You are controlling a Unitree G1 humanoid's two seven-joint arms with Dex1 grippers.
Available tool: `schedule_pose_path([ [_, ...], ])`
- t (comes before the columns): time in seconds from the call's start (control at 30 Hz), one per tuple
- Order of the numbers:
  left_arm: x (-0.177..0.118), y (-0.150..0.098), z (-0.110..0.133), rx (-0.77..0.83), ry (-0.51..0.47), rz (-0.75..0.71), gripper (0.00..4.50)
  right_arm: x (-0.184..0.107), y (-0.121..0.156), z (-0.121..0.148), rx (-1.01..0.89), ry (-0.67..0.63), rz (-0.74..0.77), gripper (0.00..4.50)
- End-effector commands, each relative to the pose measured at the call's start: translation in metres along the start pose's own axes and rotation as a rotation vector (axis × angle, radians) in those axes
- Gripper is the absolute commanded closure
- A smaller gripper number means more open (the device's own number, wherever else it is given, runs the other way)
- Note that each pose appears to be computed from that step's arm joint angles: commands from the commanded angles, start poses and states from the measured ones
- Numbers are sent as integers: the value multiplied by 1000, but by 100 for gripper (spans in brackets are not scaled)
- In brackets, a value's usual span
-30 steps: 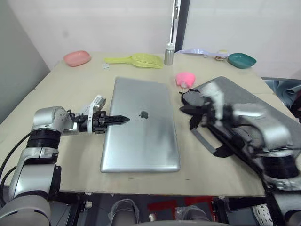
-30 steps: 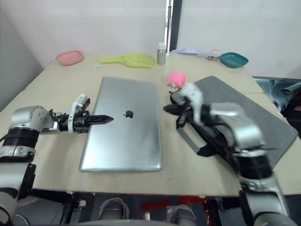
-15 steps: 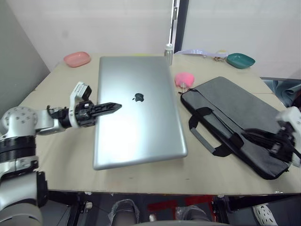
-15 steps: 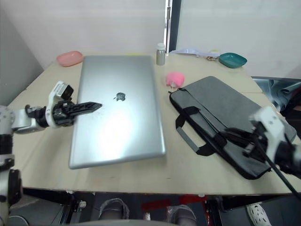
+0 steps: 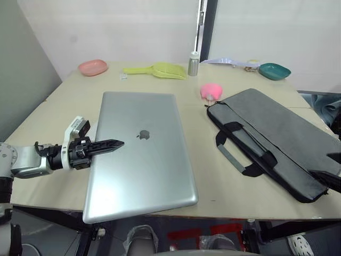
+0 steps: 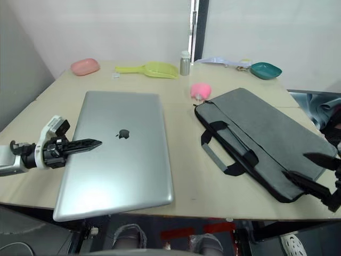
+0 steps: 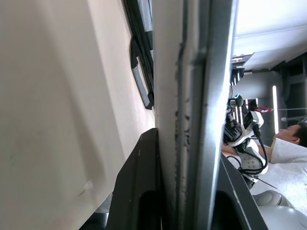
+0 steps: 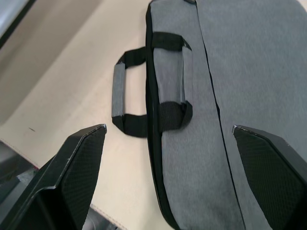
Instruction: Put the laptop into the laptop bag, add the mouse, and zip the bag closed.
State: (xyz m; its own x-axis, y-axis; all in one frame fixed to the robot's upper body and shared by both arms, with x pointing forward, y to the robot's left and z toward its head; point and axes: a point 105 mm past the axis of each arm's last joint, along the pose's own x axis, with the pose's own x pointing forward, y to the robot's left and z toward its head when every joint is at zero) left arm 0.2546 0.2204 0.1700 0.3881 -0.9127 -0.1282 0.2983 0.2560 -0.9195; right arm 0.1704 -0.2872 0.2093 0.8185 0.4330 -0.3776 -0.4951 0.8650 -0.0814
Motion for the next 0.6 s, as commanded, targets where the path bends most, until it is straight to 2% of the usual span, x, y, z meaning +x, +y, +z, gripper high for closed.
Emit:
schedule_pose_path([
  [0.03, 2, -22, 7, 48, -17, -107, 422, 31, 2, 13, -60, 3, -8, 1],
  [0.13, 8, -21, 8, 56, -22, -110, 422, 66, 0, 16, -119, 38, -42, 1],
  [0.27, 17, -24, 12, 104, -52, -114, 422, 109, -12, 15, -72, 86, -105, 1],
  [0.37, 20, -24, 13, 111, -69, -116, 422, 120, -14, 11, -75, 129, -114, 1],
  [0.6, 28, -28, 10, 103, -107, -139, 422, 135, -25, -18, -98, 260, -142, 1],
])
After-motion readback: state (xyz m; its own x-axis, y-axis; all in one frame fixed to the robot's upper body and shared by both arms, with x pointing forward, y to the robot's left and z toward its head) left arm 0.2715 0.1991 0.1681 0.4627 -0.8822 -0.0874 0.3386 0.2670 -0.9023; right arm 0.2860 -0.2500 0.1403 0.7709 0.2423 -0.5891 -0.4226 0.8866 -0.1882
